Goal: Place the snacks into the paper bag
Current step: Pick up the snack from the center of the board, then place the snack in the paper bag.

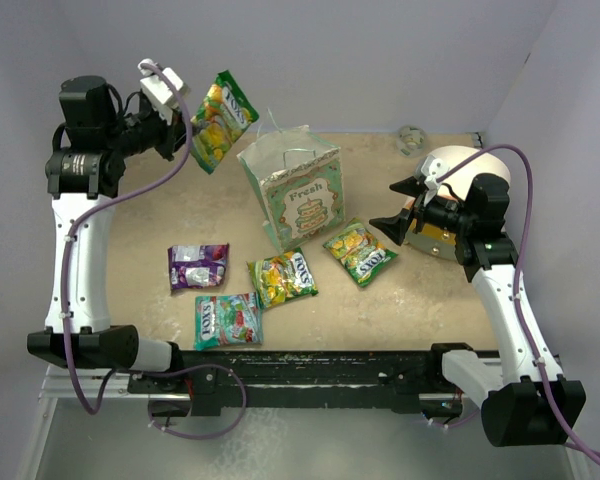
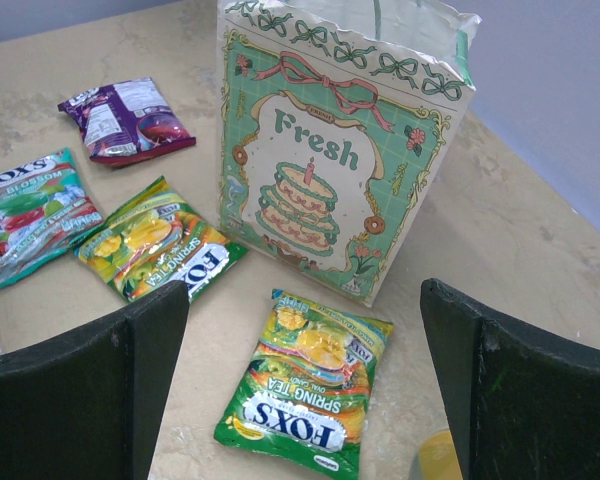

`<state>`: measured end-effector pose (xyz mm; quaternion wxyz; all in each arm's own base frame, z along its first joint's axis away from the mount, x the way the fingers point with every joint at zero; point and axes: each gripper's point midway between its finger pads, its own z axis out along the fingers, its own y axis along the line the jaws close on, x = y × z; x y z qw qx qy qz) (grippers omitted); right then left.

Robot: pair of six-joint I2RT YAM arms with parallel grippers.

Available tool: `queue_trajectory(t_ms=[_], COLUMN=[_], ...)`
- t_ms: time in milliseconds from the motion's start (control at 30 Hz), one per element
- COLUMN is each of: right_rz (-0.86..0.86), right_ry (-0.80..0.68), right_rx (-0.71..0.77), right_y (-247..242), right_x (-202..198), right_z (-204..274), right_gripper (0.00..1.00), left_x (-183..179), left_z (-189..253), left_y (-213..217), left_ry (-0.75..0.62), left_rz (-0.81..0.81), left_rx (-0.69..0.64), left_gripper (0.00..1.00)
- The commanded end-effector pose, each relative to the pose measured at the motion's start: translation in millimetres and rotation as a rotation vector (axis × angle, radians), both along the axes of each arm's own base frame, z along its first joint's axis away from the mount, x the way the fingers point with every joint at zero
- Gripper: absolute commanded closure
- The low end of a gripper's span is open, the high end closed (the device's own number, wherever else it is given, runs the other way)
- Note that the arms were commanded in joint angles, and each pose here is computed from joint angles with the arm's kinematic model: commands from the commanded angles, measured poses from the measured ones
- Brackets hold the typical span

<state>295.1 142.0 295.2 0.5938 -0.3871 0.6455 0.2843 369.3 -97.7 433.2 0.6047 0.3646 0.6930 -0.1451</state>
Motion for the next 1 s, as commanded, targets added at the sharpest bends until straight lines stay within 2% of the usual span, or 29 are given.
queue_trajectory(t_ms=[0,400,967], right_rz=[-0.013,-0.022,-0.048], right_ry=[-0.059,-0.079,-0.083], right_rx=[0.000,-0.015,-0.030], right_y=[-2,-4,-8], right_x=[1,-1,3], right_z=[12,20,18], right_gripper=[0.00,0.00,0.00], left_x=[5,30,45], left_z=[38,31,12], left_y=[-19,-47,-71], left_ry=[-0.172,-0.253,-0.353], left_rz=[-0.077,-0.180,-0.250], left_rx=[0.078,0.173,0.312], left_gripper=[1.00,1.00,1.00])
